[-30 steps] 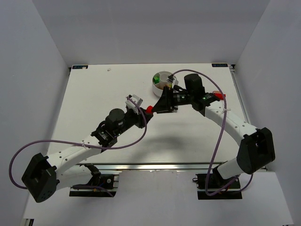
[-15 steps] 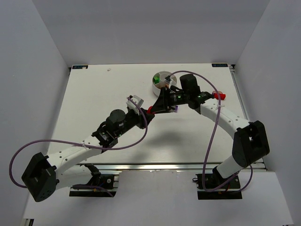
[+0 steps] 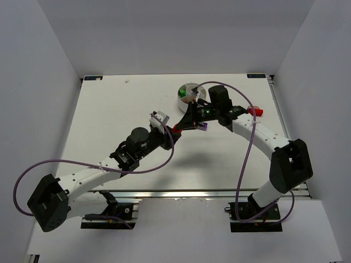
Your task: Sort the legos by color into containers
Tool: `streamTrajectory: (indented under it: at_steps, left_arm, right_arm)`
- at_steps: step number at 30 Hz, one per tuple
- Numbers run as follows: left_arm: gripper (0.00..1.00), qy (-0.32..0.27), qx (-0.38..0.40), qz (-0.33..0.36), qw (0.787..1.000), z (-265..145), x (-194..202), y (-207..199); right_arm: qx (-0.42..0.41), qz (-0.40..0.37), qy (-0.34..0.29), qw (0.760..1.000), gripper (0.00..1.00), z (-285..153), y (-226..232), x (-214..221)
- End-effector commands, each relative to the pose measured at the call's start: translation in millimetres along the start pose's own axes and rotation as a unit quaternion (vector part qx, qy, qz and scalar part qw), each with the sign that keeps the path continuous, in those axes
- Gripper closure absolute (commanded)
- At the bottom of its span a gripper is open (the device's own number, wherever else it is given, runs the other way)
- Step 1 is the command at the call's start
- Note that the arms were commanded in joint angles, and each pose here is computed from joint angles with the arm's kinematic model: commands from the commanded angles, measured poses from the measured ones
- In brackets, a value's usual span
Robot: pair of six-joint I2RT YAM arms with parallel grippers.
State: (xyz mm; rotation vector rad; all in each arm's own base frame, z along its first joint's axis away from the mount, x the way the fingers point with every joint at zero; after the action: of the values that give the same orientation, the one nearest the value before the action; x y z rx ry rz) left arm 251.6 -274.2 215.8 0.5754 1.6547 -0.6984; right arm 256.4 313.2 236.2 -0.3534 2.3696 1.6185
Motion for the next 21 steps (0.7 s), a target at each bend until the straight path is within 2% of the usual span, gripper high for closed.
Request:
streamTrajectory:
  at_steps: [1,4,7,11,16,21]
  left_arm:
    - [0.62,-0.02,-0.015,-0.012,1.0,1.8,-12.8,1.8]
    - [0.47,-0.025,-0.038,-0.025,0.999,-0.5,-14.0,7.8]
    - [0.32,-0.041,-0.061,-0.04,0.997,-6.1,-18.9,14.5]
    - [0.22,-0.056,-0.077,-0.063,0.993,-14.2,-26.7,17.8]
    - [0.19,-0.05,-0.101,-0.089,0.99,-22.9,-24.1,22.9]
    - [0.16,-0.046,-0.127,-0.133,0.982,-38.1,-17.1,28.7]
  right_arm:
    - [-0.028,-0.028,-0.003,0.999,0.88,-0.6,16.3,-6.8]
    - [-0.035,-0.042,-0.008,0.999,0.99,-4.1,20.1,-10.2]
    - [-0.036,-0.07,-0.021,0.997,1.0,-8.7,23.7,-22.1]
    - [-0.011,-0.135,-0.048,0.99,1.0,-14.0,14.4,-55.4]
    - [0.016,-0.165,-0.103,0.981,1.0,-36.0,2.6,-108.6]
    - [0.073,-0.186,-0.159,0.967,1.0,-63.8,-32.1,-163.6]
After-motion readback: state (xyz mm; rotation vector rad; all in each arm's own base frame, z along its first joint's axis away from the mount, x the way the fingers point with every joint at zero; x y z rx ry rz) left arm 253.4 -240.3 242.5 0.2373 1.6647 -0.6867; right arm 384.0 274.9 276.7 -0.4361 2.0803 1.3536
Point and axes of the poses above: each gripper's point midway between its finger pads, its own z axis out along the fingers, its own y axis along the line the jaws close on, x = y × z, the point moved 2 cm from there along -z, back along the fingers, and after that the axes turned 5 degrees about z, right-handed, at the moved point
